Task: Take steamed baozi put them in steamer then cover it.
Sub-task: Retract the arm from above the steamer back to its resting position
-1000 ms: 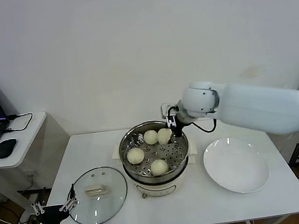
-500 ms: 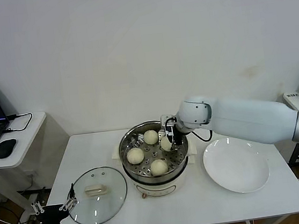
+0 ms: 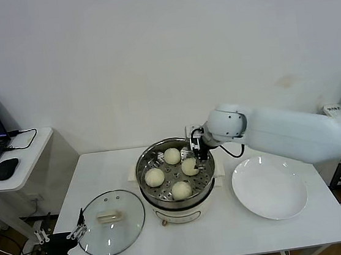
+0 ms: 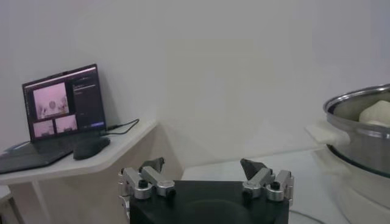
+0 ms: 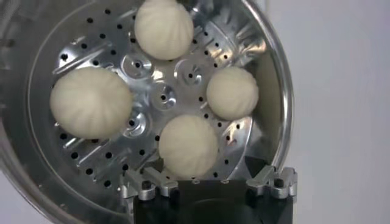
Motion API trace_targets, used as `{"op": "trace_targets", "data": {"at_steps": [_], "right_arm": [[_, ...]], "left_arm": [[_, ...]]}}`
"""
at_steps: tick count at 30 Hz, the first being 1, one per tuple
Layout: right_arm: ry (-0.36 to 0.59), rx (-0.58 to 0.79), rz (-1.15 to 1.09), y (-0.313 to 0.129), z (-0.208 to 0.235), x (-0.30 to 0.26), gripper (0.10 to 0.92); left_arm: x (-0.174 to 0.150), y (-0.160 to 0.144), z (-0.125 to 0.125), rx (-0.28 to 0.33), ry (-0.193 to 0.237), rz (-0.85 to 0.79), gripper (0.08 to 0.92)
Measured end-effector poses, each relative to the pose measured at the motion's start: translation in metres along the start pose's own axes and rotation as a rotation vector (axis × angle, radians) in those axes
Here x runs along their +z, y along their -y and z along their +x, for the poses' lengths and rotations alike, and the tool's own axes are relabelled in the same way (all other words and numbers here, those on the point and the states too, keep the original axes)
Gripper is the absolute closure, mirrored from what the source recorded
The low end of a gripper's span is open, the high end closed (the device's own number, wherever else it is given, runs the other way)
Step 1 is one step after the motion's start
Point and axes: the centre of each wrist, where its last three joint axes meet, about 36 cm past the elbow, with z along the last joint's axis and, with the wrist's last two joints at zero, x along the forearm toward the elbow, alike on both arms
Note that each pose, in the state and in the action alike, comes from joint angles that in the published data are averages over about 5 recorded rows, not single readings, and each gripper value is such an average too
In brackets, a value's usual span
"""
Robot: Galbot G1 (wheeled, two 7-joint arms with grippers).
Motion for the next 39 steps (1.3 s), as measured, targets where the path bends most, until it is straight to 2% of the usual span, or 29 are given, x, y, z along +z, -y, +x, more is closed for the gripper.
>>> {"op": "trace_targets", "data": {"at_steps": [7, 13, 21, 29, 33, 39], "right_arm": [[0.113, 0.103, -0.063, -0.019, 0.034, 0.031, 0.2], [0.273, 0.265, -0.163, -0.057, 0.045, 0.077, 0.2], [0.526, 0.52, -0.322, -0.106, 0.04, 0.128, 0.2], [0.771, 0.72, -0.52, -0.163, 0.006, 0.172, 0.2], [0.826, 0.804, -0.659, -0.205, -0.01, 0.201, 0.2], [0.816, 0.886, -0.848, -0.275, -0.031, 0.231, 0.2]], "left_arm": [[0.002, 0.001, -0.003, 0.002, 0.005, 0.003, 0.177], [0.006, 0.002, -0.003, 0.003, 0.009, 0.008, 0.177], [0.014, 0.004, -0.005, -0.002, 0.022, 0.012, 0.177], [0.024, 0.008, -0.008, -0.002, 0.032, -0.024, 0.177], [0.029, 0.009, -0.012, -0.004, 0.052, -0.092, 0.177], [0.042, 0.006, -0.015, -0.021, 0.094, -0.312, 0.177]]}}
